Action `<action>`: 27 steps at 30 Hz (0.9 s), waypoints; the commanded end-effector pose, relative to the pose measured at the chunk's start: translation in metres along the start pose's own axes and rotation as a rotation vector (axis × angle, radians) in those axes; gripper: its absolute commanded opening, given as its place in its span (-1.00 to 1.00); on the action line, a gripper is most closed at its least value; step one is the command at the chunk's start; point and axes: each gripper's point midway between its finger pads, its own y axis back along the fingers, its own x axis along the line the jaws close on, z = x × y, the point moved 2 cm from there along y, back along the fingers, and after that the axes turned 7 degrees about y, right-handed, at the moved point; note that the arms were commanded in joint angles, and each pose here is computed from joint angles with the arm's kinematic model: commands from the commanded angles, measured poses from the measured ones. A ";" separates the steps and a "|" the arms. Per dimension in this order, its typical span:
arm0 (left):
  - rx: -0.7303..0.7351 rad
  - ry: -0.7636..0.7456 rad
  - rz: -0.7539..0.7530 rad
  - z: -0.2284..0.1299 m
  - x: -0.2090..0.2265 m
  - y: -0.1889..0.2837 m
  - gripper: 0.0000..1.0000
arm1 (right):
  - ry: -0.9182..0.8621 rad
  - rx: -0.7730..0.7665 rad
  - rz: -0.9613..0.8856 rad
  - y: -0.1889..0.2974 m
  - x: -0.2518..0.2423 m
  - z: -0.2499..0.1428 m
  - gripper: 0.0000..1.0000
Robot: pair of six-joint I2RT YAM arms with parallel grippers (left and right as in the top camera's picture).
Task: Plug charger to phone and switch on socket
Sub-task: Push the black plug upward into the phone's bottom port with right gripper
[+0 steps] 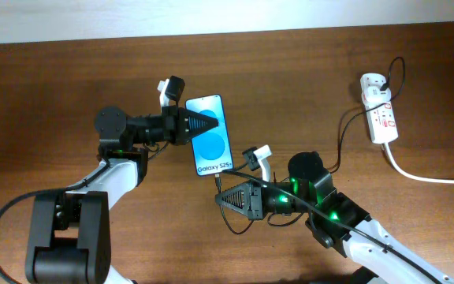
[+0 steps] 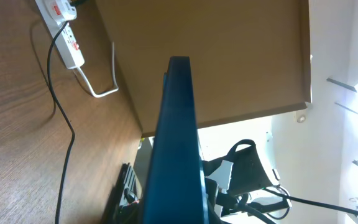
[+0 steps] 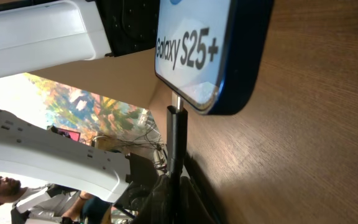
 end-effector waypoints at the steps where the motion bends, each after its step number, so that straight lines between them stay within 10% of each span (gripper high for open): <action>1: 0.014 -0.053 -0.003 0.002 -0.007 -0.001 -1.00 | 0.020 -0.015 -0.008 -0.002 0.001 0.004 -0.91; 24: 0.154 -0.043 0.005 -0.021 -0.005 -0.010 -1.00 | 0.065 -0.096 -0.037 -0.004 -0.001 0.023 -0.90; 27: 0.153 -0.043 0.005 -0.021 -0.005 -0.010 -1.00 | 0.064 -0.086 -0.024 -0.003 0.001 0.023 -0.60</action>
